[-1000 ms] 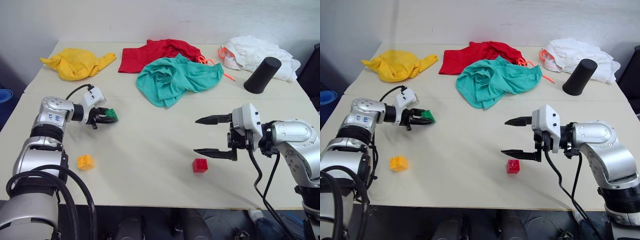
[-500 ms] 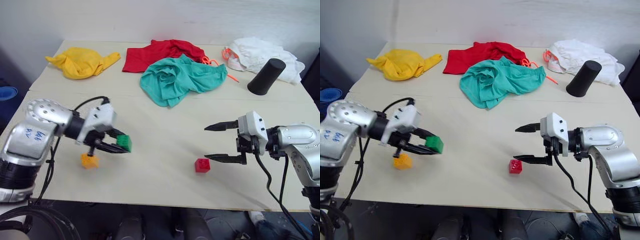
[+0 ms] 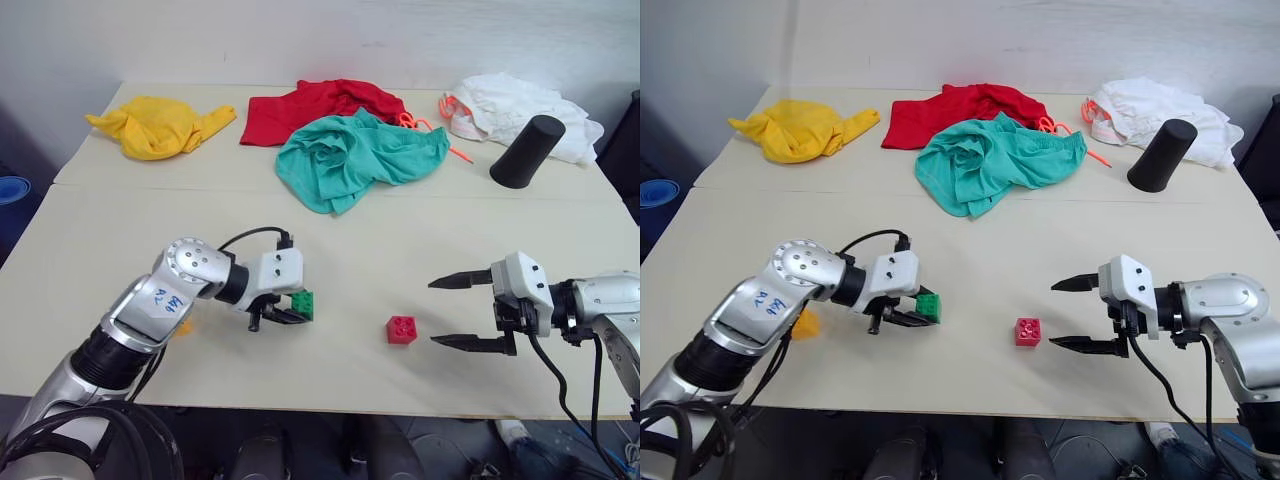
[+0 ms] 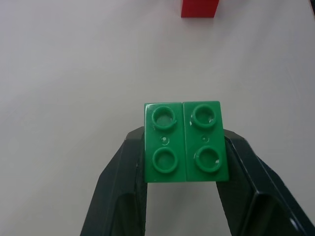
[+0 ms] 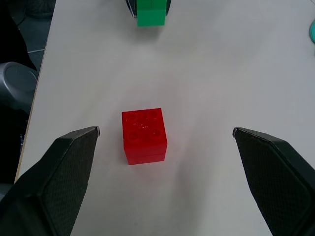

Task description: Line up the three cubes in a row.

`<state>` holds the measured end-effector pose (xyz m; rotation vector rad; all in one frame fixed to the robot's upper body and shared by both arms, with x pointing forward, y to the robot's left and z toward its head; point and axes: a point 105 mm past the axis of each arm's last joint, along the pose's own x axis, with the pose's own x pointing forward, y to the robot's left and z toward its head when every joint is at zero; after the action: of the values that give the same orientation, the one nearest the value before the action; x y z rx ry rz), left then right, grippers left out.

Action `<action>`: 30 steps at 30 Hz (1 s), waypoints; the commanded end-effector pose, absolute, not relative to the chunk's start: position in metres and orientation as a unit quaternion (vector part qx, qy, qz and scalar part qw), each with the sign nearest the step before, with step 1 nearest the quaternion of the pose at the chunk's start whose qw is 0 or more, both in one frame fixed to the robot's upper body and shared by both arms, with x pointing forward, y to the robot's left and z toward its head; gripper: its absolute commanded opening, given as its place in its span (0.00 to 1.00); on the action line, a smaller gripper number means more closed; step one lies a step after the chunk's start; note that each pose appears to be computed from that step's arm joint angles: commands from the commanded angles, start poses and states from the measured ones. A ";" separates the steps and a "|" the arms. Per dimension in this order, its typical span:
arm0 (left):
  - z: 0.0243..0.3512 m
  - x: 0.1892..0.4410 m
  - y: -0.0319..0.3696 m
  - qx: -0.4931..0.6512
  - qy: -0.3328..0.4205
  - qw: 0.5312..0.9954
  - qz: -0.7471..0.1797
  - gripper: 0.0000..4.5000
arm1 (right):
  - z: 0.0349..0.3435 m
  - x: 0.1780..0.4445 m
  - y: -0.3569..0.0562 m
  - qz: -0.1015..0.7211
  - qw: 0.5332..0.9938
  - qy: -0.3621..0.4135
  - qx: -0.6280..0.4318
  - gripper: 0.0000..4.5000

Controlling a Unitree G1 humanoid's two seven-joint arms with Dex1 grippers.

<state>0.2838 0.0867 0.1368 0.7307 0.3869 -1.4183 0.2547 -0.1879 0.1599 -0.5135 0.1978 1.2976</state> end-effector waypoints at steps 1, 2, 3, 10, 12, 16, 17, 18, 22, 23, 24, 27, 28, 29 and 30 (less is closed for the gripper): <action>0.131 0.279 0.081 0.325 0.164 0.670 -0.646 0.33 | 0.171 0.250 -0.190 0.589 0.761 0.077 -0.259 1.00; 0.128 0.279 0.079 0.324 0.165 0.669 -0.649 0.33 | 0.170 0.250 -0.189 0.588 0.763 0.078 -0.258 1.00; 0.126 0.278 0.078 0.324 0.166 0.667 -0.650 0.33 | 0.170 0.249 -0.189 0.589 0.762 0.079 -0.259 1.00; 0.119 0.271 0.076 0.323 0.167 0.655 -0.662 0.33 | 0.170 0.247 -0.186 0.590 0.761 0.075 -0.259 1.00; 0.116 0.271 0.076 0.327 0.167 0.655 -0.661 0.33 | 0.170 0.247 -0.185 0.591 0.760 0.074 -0.260 1.00; 0.113 0.273 0.075 0.328 0.163 0.657 -0.659 0.33 | 0.170 0.248 -0.183 0.592 0.759 0.072 -0.261 1.00; 0.112 0.274 0.075 0.329 0.161 0.659 -0.657 0.33 | 0.170 0.249 -0.183 0.592 0.759 0.070 -0.261 1.00; 0.112 0.275 0.074 0.329 0.159 0.661 -0.656 0.33 | 0.170 0.249 -0.182 0.592 0.760 0.069 -0.261 1.00; 0.111 0.276 0.074 0.326 0.157 0.664 -0.655 0.33 | 0.170 0.249 -0.181 0.592 0.759 0.068 -0.261 1.00; 0.111 0.276 0.074 0.327 0.157 0.664 -0.654 0.33 | 0.170 0.249 -0.180 0.593 0.759 0.067 -0.261 1.00; 0.111 0.275 0.073 0.327 0.157 0.664 -0.654 0.33 | 0.170 0.249 -0.180 0.593 0.759 0.066 -0.261 1.00; 0.111 0.275 0.073 0.335 0.154 0.661 -0.653 0.33 | 0.170 0.251 -0.179 0.593 0.759 0.064 -0.261 1.00; 0.111 0.275 0.073 0.336 0.154 0.661 -0.653 0.33 | 0.170 0.251 -0.179 0.594 0.758 0.064 -0.261 1.00; 0.110 0.275 0.073 0.336 0.154 0.661 -0.653 0.33 | 0.170 0.251 -0.179 0.595 0.758 0.064 -0.261 1.00; 0.110 0.276 0.072 0.335 0.154 0.661 -0.653 0.33 | 0.170 0.250 -0.179 0.596 0.757 0.064 -0.261 1.00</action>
<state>0.2755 0.0732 0.1116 0.7367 0.3544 -1.4891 0.2519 -0.1831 0.1630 -0.5480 0.1764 1.2818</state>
